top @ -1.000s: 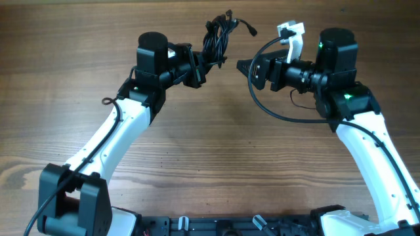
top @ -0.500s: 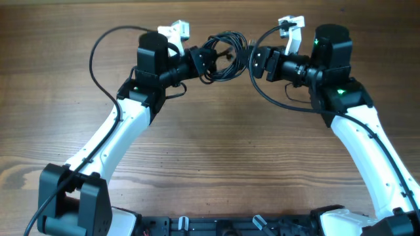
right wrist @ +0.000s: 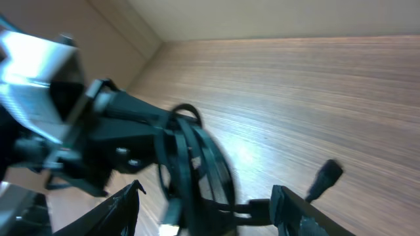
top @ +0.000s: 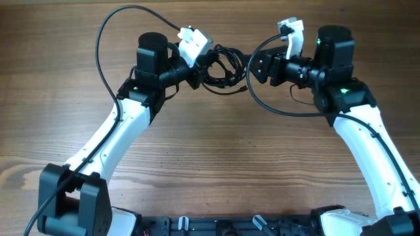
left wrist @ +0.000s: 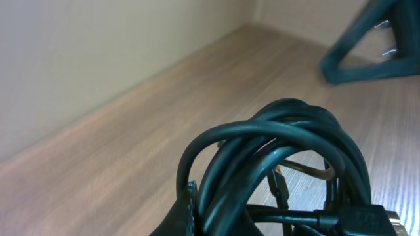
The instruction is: Untangle cables
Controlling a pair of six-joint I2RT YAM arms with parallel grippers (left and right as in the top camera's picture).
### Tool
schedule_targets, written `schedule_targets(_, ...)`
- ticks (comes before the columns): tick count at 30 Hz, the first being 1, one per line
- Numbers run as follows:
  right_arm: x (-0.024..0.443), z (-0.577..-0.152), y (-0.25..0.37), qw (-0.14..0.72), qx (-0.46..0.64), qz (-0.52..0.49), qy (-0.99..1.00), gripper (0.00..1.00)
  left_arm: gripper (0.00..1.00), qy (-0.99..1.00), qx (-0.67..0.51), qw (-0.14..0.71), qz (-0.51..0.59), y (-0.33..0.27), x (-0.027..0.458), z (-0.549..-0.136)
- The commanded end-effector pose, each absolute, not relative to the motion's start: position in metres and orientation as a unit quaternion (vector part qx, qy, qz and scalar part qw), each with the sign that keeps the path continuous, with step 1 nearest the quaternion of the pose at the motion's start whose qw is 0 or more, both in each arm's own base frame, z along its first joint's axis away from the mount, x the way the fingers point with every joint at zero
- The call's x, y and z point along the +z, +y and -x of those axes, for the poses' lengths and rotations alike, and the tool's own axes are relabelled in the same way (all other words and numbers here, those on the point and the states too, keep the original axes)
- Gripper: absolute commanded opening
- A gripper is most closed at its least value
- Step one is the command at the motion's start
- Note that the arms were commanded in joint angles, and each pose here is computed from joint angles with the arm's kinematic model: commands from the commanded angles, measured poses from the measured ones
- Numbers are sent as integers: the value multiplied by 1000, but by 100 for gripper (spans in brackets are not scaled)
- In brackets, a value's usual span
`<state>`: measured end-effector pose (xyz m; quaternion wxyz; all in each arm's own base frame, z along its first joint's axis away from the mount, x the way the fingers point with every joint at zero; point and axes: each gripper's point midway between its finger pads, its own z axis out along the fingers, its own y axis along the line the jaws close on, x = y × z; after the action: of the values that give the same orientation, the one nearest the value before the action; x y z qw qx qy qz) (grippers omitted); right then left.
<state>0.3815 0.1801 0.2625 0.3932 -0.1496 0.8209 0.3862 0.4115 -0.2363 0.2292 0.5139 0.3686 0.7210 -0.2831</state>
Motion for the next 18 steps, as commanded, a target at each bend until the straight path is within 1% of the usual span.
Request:
schedule_targets(1,266,-383,178,412,363,186,815,63,4,638,-335,538,-437,-255,265,-387)
schedule_targets(4,265,-382,178,408,363,185,817,57,4,632,-346,534,-443,-259,266,-382)
schedule_targets(6,265,-380,180,404,368,187,816,49,4,633,-346,533,-443,-259,265,-381)
schedule_targets(10,262,-373,186,386,390,196,813,46,4,633,-346,533,-443,-259,265,-381)
schedule_targets(15,240,-374,200,353,400,200,822,43,4,638,-354,526,-437,-262,265,-380)
schedule_targets(18,235,-374,203,346,403,199,824,35,4,637,-356,524,-439,-264,264,-378)
